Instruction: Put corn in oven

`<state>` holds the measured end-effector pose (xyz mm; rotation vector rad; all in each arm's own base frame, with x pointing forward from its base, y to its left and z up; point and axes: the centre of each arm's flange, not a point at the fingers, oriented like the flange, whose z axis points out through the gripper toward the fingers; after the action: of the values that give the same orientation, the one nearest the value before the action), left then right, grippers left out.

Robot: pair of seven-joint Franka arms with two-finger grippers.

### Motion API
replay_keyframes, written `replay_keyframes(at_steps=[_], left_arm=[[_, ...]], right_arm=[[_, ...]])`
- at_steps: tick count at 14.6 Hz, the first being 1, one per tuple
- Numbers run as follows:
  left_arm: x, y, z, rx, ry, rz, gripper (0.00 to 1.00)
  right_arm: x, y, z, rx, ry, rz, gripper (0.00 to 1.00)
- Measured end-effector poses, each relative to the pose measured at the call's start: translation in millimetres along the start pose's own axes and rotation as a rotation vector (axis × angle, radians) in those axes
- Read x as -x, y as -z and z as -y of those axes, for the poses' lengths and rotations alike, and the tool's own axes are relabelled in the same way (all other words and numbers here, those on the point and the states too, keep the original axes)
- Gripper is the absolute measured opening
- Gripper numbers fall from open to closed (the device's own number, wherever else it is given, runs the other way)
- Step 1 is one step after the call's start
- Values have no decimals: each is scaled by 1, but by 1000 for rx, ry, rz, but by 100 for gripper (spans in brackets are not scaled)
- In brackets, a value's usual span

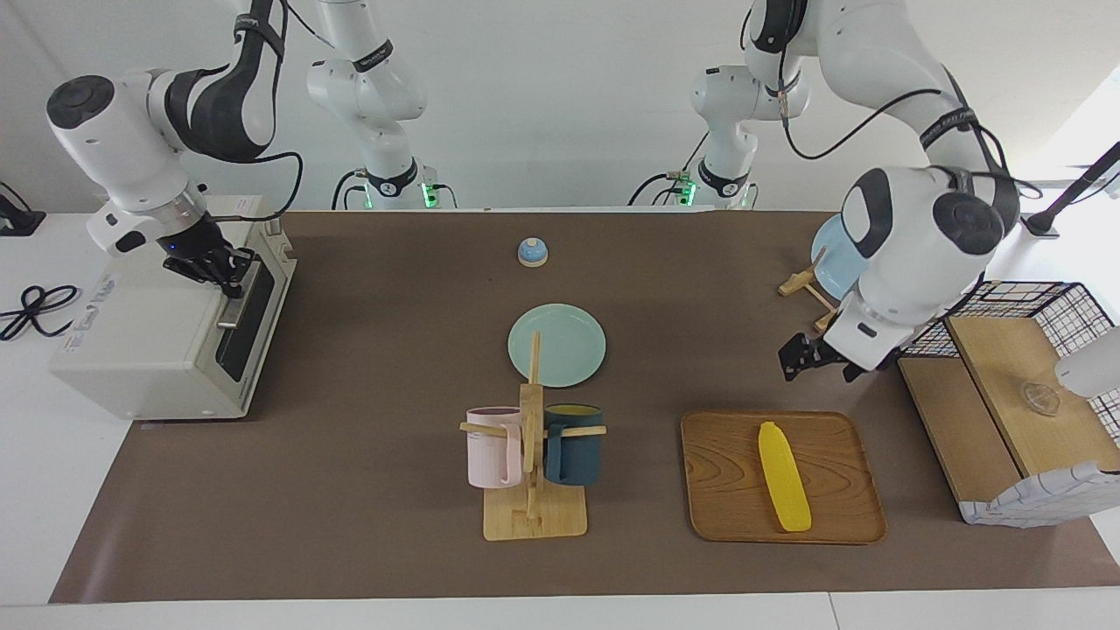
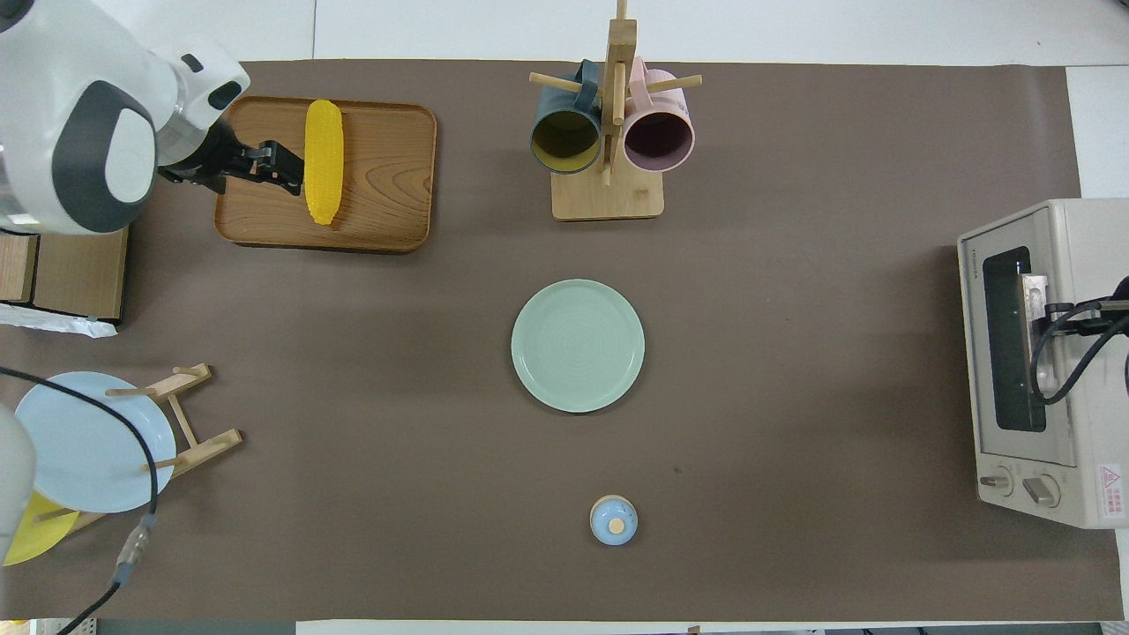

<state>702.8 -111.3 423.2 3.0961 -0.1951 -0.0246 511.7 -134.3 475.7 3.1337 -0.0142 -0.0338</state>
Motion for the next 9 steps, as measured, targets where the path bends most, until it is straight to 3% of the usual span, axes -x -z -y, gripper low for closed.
replay_keyframes(at_steps=[4,6,9], left_arm=[[-51,-51,-2,13,-5,-64,100],[-60,-58,2,13,0,-105,100],[-63,-73,0,15,-2,-108,100]], right_arm=[[-3,-7,26,-35,-18,9,1],[-12,-17,54,-31,-9,0,1],[-24,-49,92,-34,6,6,1]])
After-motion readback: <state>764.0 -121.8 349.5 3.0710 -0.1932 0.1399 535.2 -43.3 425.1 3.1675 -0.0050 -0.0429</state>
